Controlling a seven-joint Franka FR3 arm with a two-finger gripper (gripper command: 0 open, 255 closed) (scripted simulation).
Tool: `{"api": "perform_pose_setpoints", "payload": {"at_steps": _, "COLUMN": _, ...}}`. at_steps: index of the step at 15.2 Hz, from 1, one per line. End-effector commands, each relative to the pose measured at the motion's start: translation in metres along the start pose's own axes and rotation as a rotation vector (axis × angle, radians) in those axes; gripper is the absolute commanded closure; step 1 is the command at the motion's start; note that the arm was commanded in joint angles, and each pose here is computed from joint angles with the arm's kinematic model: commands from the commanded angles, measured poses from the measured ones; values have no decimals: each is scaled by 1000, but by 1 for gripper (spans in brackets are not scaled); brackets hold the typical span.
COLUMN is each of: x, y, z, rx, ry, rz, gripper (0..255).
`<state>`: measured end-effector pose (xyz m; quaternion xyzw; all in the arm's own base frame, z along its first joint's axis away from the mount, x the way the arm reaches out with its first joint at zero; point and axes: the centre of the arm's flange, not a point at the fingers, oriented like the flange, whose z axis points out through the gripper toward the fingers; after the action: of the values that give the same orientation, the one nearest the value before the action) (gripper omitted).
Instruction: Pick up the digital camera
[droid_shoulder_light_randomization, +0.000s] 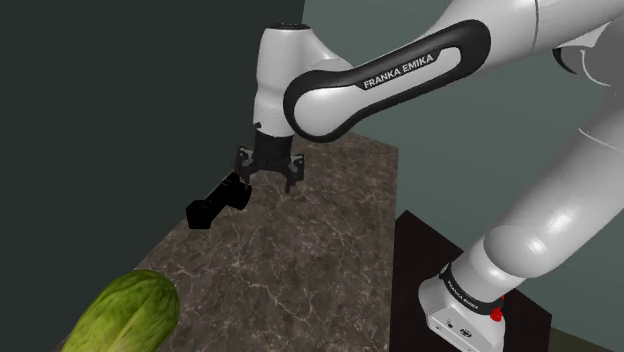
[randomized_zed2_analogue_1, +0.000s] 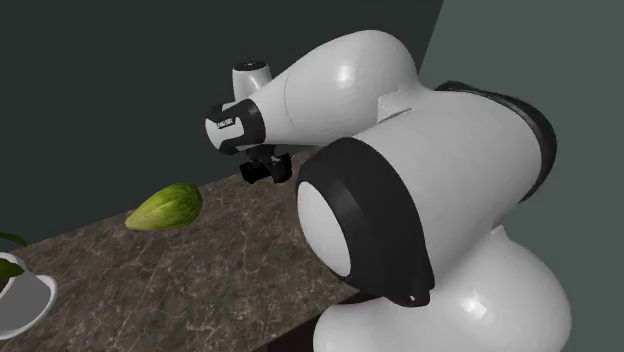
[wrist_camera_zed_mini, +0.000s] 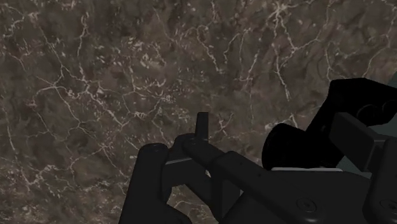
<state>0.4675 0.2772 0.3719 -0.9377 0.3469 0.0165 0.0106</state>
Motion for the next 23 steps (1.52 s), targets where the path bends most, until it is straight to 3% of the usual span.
{"api": "perform_pose_setpoints", "payload": {"at_steps": 1, "x": 8, "y": -18, "z": 13, "rx": 6, "ry": 6, "rz": 61, "gripper": 0}}
{"api": "perform_pose_setpoints", "payload": {"at_steps": 14, "x": 87, "y": -133, "z": 92, "rx": 44, "ry": 32, "rz": 412, "gripper": 0}}
{"api": "perform_pose_setpoints", "payload": {"at_steps": 23, "x": 88, "y": -132, "z": 131, "rx": 44, "ry": 32, "rz": 412, "gripper": 0}}
